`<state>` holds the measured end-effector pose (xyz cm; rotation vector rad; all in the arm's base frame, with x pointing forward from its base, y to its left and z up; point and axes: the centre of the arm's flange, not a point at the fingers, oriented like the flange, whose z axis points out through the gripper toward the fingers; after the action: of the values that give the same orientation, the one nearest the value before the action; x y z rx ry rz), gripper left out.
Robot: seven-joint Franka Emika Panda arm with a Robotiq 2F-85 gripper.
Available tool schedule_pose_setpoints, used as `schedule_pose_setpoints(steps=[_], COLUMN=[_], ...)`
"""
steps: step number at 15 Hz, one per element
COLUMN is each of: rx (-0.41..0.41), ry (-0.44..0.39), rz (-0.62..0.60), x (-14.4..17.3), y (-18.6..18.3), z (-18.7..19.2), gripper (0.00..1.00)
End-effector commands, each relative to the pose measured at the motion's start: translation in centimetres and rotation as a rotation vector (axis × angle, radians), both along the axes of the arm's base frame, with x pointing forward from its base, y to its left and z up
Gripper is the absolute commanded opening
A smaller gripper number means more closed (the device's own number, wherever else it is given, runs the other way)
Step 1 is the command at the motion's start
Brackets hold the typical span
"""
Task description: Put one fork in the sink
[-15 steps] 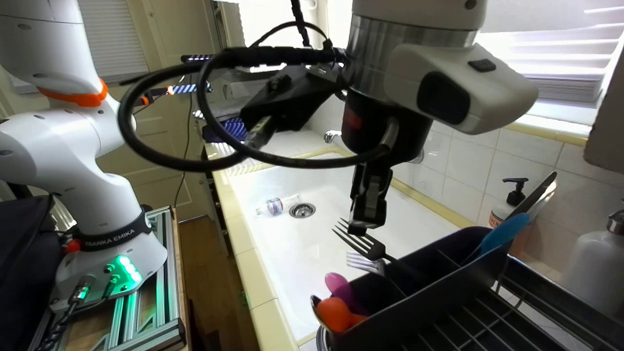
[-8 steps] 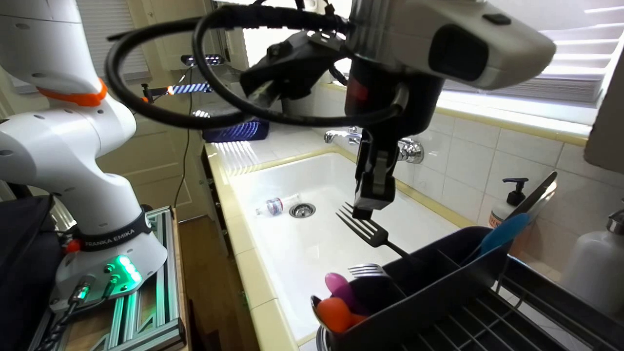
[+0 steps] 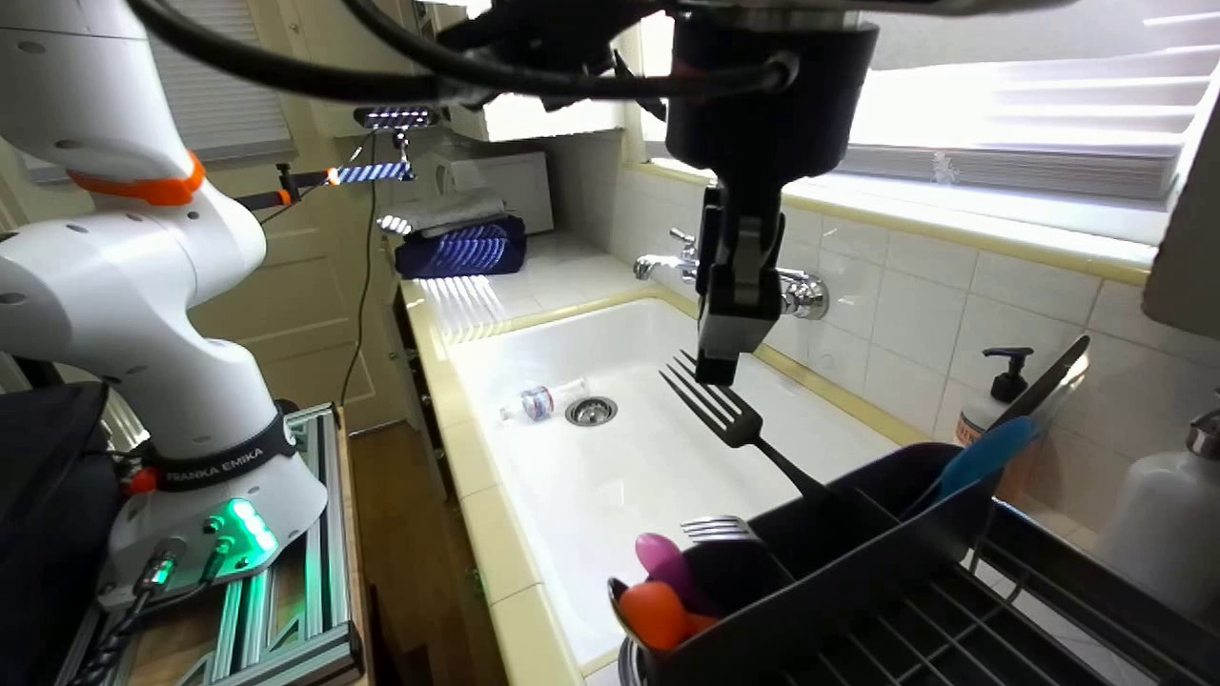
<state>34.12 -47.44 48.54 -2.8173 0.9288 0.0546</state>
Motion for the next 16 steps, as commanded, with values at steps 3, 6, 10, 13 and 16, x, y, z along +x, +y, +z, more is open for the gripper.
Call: schedule_pose_setpoints(steps=[3,6,10,13,16], rx=[-0.026,-0.024,-0.065,-0.075,-0.070], ry=[0.036,0.037,0.042,0.073,0.122], rz=[0.025,0.042,0.011,0.012,0.021], x=[-0.6,-0.8,-0.5,-0.1,0.3], y=[0.0,-0.3,-1.3,-1.8,-2.4], z=[1.5,2.0,2.1,0.3,-2.4], gripper=[0.02,0.02,0.02,0.02,0.02])
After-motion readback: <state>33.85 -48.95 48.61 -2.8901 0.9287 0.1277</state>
